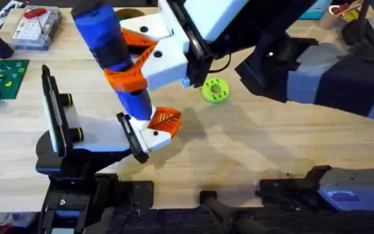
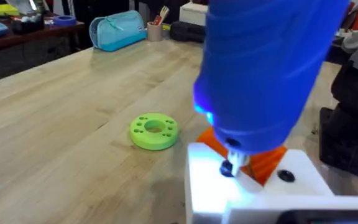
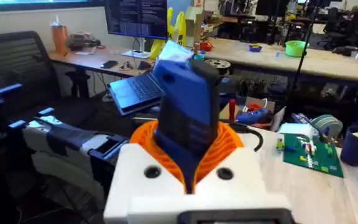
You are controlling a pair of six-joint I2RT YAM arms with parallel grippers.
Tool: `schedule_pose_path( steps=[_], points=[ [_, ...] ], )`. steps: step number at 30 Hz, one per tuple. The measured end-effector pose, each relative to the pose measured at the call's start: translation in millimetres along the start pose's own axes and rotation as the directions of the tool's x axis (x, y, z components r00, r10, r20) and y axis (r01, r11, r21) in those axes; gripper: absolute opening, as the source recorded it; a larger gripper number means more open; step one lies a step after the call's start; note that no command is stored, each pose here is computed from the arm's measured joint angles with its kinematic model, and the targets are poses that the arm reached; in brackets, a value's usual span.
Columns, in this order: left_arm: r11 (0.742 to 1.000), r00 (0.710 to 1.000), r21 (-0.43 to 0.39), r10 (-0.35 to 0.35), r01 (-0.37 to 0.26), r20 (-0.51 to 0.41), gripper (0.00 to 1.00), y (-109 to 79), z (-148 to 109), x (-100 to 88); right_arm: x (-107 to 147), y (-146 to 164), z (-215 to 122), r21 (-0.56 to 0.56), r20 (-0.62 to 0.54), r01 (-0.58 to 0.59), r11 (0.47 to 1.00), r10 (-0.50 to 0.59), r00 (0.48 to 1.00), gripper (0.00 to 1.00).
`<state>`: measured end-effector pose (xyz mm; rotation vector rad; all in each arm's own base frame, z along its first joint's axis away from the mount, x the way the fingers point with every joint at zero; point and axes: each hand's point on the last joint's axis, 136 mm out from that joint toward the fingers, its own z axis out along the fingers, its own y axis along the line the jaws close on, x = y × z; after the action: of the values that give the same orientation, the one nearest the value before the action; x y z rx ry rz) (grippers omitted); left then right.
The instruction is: Pick up the gripper from the table and insert it into the empty holder that is missing its gripper. Then pick up a screw, insert it into the mounting hole, and use the screwdriver to tighten it. Finally, clean up the table by picking up the vegetable and placing it into the bucket.
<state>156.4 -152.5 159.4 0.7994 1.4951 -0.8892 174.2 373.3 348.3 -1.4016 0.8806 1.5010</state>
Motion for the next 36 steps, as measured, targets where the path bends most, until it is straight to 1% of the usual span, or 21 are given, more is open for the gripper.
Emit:
schedule_pose_path(
  steps=[22, 36],
  points=[
    [1.0, 1.0, 0.0, 0.0, 0.0, 0.0, 0.012, 0.0, 0.0, 0.1, -0.7, -1.2, -3.4, 0.0, -0.001, 0.008, 1.0, -0.008, 1.0, 0.024],
    [1.0, 1.0, 0.0, 0.0, 0.0, 0.0, 0.012, 0.0, 0.0, 0.1, 2.0, -1.5, -3.9, -0.001, -0.008, -0.009, 1.0, 0.009, 1.0, 0.024]
  ],
)
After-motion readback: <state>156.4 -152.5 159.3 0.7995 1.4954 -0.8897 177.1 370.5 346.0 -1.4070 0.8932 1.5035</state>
